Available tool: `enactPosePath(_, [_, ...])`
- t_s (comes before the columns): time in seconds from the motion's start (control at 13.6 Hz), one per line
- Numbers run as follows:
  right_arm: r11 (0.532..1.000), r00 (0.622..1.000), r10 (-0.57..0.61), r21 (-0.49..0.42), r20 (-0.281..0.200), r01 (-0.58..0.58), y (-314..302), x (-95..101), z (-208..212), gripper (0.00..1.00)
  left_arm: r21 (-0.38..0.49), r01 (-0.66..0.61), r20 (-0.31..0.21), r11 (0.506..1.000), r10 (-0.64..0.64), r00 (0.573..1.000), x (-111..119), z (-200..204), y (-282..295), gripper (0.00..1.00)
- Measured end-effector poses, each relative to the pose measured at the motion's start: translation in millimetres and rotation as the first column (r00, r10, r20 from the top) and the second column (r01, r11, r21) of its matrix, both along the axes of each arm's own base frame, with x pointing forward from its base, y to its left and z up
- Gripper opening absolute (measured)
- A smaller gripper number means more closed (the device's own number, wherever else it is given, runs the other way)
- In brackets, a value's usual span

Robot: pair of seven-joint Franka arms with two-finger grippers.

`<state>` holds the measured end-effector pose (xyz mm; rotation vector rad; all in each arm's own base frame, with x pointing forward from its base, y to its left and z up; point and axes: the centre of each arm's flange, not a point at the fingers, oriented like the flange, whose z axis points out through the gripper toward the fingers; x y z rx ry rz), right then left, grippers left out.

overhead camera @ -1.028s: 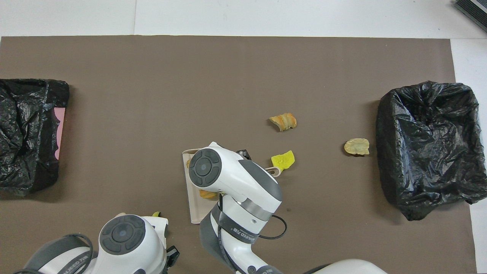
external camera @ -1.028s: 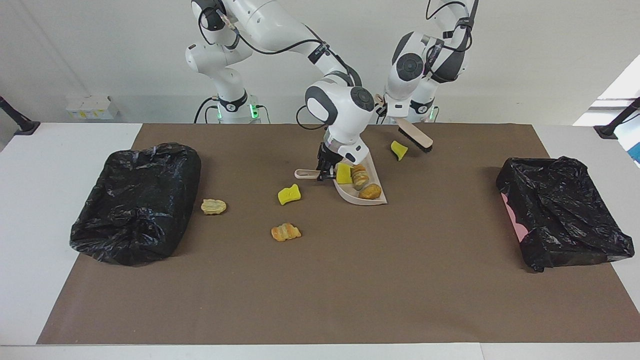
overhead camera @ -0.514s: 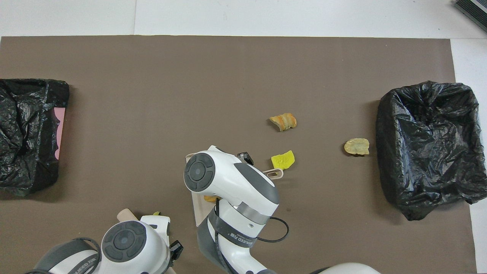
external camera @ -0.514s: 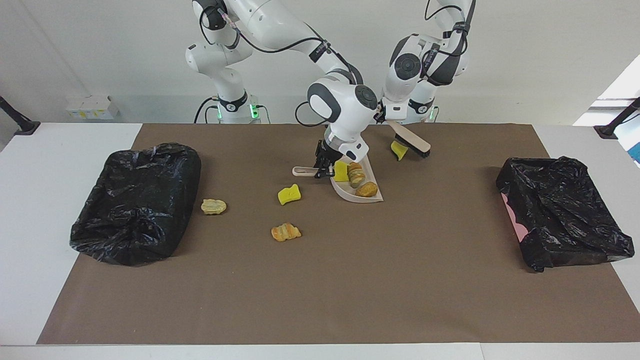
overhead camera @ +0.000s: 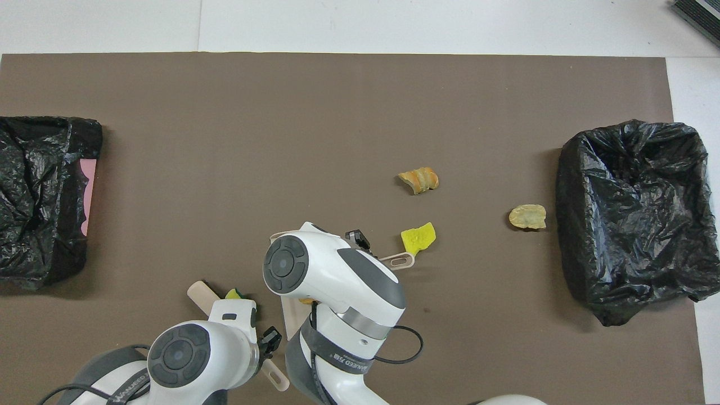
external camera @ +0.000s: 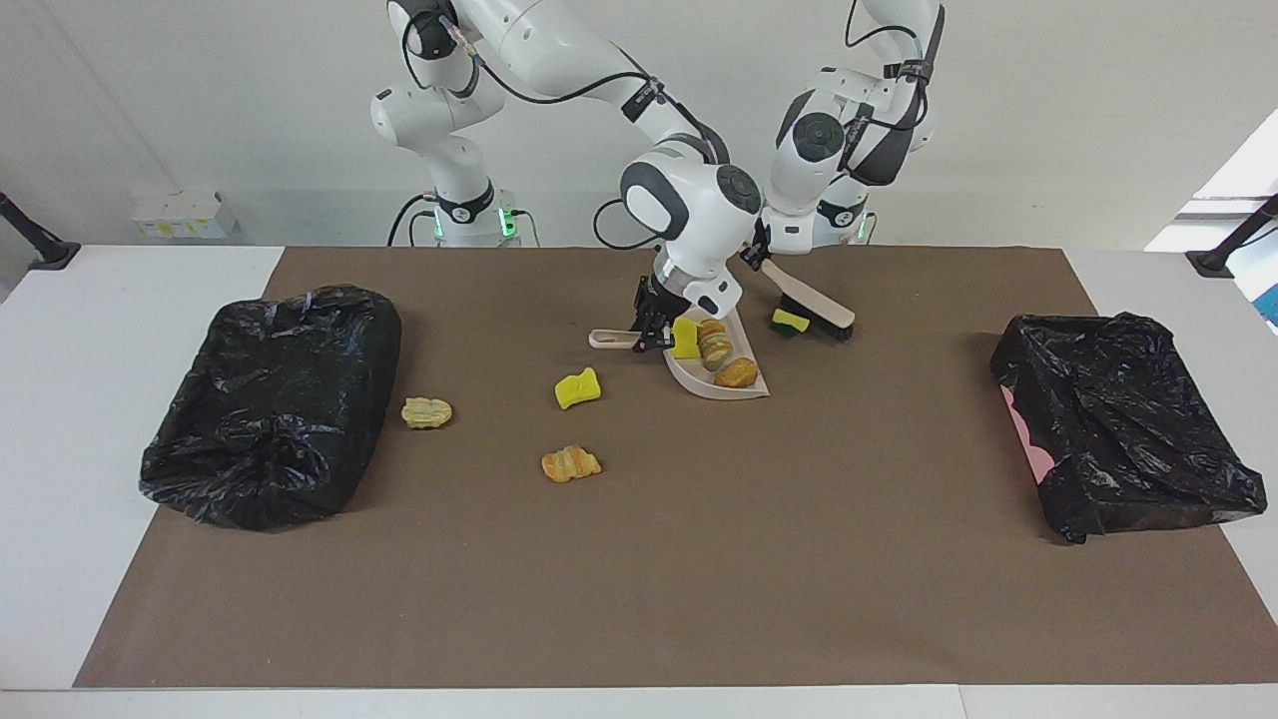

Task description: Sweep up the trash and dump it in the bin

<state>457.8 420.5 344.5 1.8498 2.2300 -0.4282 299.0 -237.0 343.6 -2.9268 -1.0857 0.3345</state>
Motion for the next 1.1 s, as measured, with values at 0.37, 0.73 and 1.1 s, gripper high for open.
enactPosePath(0.37, [1.0, 1.0, -0.02, 0.0, 0.006, 0.02, -0.3, -0.2, -0.6, 0.31, -0.105, 0.116, 0.063, 0.988, -0.11, 0.992, 49.3, 11.3, -29.1, 0.26])
enactPosePath(0.73, [0.986, 0.986, -0.167, 0.031, 0.014, 0.166, 1.8, -2.7, -2.2, 0.31, -0.137, 0.346, 0.105, 0.928, -0.333, 0.937, 37.9, 15.9, -57.5, 0.26])
enactPosePath(1.1, [0.976, 0.978, -0.21, 0.056, -0.005, 0.21, -4.7, 3.9, -3.1, 0.31, -0.152, 0.48, 0.11, 0.864, -0.468, 0.877, 34.9, 20.3, -61.9, 0.26])
